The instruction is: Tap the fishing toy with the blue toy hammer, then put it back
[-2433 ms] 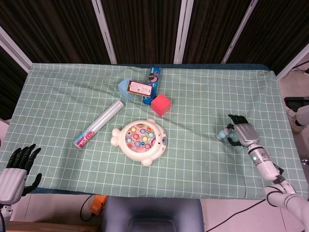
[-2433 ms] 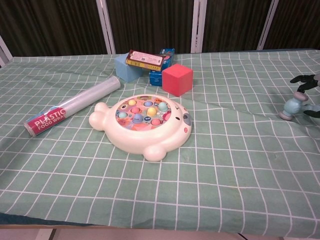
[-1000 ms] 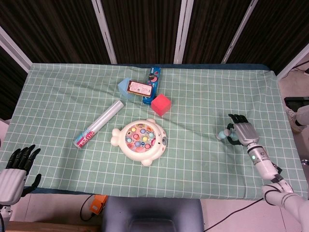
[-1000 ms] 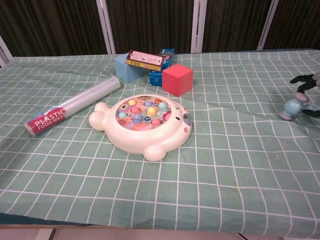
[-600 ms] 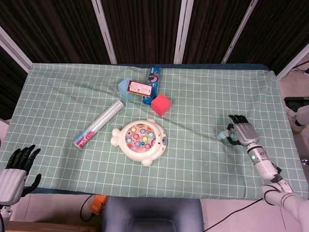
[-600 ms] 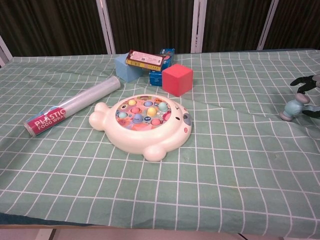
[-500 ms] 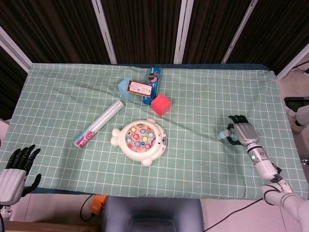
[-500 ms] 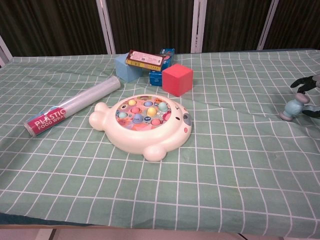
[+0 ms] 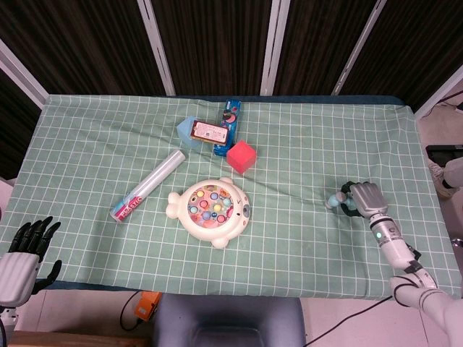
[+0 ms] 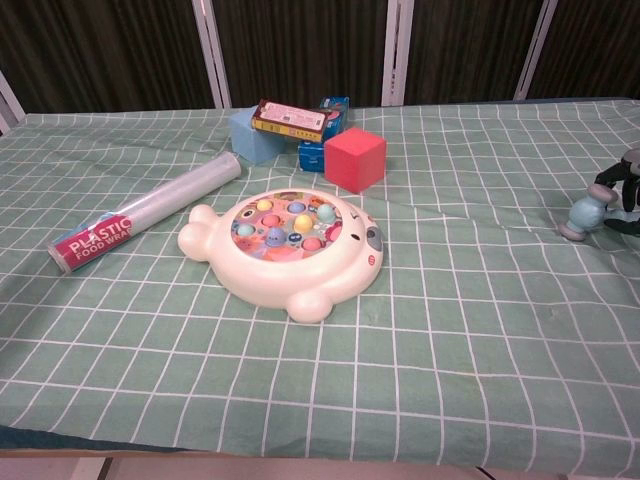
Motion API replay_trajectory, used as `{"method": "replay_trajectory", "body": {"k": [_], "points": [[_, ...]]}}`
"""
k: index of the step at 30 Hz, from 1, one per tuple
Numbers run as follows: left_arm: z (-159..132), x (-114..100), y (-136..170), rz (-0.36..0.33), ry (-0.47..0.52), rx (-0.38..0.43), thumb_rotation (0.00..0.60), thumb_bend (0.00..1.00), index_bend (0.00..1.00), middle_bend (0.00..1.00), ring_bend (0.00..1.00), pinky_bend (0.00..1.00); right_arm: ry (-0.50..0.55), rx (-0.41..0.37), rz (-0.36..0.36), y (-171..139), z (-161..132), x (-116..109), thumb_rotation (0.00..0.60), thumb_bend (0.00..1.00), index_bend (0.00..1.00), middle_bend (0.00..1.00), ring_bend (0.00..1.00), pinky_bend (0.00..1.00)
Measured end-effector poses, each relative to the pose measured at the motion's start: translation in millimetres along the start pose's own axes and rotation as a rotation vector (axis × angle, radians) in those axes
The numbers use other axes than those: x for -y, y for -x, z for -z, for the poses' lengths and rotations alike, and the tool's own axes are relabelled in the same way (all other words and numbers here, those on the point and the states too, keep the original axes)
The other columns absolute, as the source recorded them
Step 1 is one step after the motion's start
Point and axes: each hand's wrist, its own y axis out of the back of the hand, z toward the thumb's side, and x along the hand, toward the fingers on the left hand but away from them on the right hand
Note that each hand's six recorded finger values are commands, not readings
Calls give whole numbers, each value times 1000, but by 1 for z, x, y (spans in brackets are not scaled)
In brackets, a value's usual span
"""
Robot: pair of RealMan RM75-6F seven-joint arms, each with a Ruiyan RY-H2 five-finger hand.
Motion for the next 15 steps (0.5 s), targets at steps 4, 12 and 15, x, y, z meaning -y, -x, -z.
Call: {"method": "replay_trajectory", "body": {"k": [4, 12, 15], "points": [[0, 0, 0, 0, 0, -1, 600, 412, 0, 0, 0, 66, -1, 1, 0, 0, 0, 0, 600, 564, 806, 520, 527, 529], [0, 0, 1, -2, 0, 0, 600, 412, 0, 0, 0, 66, -9, 6, -1, 0, 0, 3, 600, 564, 863, 566, 575, 579], [0, 0, 1, -2, 1, -1, 600, 412, 0, 0, 0, 66, -8, 8, -3, 1, 0, 4, 600, 564, 878, 579, 590, 596]]}}
